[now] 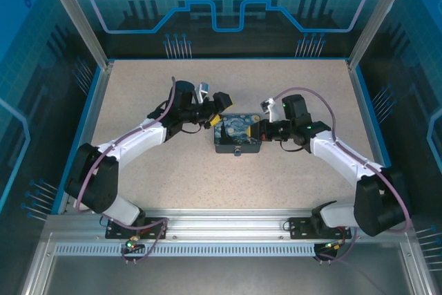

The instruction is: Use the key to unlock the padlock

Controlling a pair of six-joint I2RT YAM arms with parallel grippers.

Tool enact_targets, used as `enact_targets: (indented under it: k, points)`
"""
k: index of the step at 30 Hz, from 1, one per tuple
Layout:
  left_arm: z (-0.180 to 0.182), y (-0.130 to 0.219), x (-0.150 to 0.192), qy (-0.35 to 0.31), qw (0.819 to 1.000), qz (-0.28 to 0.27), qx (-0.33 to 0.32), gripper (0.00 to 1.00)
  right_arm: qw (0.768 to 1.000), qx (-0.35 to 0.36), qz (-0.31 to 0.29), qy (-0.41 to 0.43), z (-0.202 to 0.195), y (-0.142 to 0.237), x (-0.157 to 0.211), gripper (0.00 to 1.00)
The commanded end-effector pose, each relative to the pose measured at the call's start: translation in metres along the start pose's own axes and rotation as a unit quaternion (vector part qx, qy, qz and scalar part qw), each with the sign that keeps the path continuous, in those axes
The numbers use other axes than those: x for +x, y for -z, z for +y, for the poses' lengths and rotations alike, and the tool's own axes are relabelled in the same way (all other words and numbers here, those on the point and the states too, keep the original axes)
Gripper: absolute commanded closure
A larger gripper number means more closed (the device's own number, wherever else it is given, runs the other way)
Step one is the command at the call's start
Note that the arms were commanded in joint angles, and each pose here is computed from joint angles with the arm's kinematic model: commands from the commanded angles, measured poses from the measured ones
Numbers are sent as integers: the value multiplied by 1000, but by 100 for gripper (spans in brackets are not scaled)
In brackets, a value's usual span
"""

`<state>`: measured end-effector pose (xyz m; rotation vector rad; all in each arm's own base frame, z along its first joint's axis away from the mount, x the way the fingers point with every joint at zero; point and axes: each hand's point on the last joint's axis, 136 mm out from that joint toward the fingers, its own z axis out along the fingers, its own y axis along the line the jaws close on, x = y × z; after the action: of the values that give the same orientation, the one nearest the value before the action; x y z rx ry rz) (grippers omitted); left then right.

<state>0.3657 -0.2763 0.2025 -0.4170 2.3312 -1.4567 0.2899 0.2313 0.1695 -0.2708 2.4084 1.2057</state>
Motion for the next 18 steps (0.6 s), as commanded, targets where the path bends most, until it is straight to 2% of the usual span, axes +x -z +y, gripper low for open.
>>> enact_targets:
  k: [1,7,12,18]
  points:
    - [-3,-8,7,36,999,27,30,16,997,-47,-6,55,29,-6,-12,100]
    - [2,-9,15,37,999,36,4,25,996,-50,7,74,30,-13,-2,100]
    - [-1,-12,26,32,998,52,-10,35,994,-20,24,102,30,-17,4,100]
    - [5,-19,39,35,996,70,-29,40,991,19,32,125,26,-22,5,100]
